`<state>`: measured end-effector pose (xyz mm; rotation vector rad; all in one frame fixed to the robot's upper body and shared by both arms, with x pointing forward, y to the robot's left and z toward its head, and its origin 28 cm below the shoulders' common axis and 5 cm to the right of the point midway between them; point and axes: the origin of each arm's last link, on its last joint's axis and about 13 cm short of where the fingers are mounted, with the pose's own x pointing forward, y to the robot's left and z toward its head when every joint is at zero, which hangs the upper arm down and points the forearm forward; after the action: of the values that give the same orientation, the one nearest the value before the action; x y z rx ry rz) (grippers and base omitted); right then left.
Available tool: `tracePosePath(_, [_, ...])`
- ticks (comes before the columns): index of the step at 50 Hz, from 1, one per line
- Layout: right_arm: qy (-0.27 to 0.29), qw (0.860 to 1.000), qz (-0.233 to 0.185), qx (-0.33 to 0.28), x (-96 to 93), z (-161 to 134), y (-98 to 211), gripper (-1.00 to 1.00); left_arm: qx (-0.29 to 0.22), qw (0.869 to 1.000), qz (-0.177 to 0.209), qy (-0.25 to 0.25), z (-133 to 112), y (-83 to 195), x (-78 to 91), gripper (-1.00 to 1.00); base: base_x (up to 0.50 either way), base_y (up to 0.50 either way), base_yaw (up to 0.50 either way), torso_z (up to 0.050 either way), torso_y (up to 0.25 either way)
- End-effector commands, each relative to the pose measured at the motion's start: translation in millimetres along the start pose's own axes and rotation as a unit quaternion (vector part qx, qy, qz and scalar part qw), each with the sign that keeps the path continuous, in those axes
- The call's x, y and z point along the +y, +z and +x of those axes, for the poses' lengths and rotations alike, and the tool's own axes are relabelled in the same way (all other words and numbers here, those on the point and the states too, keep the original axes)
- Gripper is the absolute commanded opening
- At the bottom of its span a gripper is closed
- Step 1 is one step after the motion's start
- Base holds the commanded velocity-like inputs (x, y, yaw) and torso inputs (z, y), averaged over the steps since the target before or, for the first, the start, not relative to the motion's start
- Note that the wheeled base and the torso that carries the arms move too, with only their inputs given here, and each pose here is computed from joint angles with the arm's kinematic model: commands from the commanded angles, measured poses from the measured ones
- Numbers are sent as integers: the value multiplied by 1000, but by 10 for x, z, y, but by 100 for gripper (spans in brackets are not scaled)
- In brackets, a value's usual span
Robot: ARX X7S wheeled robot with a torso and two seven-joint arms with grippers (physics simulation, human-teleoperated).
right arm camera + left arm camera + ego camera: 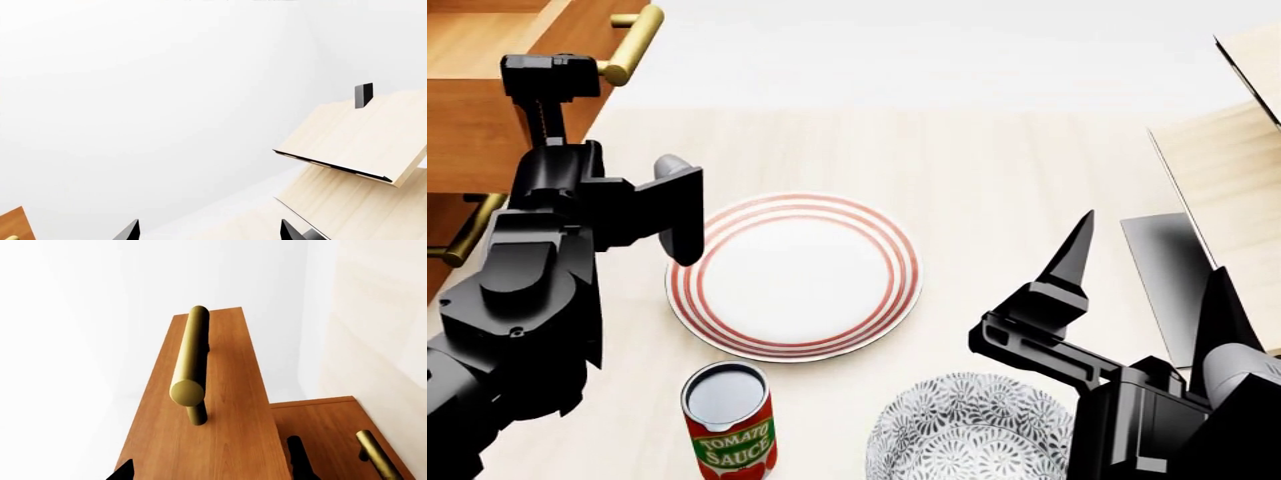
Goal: Close the top drawer of the cabinet.
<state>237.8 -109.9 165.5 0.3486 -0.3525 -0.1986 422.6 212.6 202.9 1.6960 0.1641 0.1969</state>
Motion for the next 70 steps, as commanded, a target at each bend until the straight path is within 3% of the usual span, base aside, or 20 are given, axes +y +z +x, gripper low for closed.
tracePosePath(1, [-1, 1000, 1, -2, 1, -2, 16, 100, 22, 1000, -13, -15, 43, -135, -22, 100, 0, 0, 0, 0, 0])
tracePosePath(13, [0, 1000, 1, -1, -5, -8, 9, 100, 47, 999, -3, -2, 75, -248, 99, 100, 0, 0, 0, 0, 0])
tracePosePath(19, [-2, 1000, 1, -4, -14, -9, 21, 100, 54, 998, -26, -11, 87, -297, 110, 100, 0, 0, 0, 0, 0])
tracePosePath(29, [1, 1000, 0, -3, -9, -8, 20, 100, 66, 996, -47, -31, 90, -367, 72, 100, 0, 0, 0, 0, 2])
tracePosePath(70, [5, 1000, -7, -1, -39, 19, 16, 100, 123, 991, -38, -33, 120, -837, 24, 100, 0, 0, 0, 0, 0])
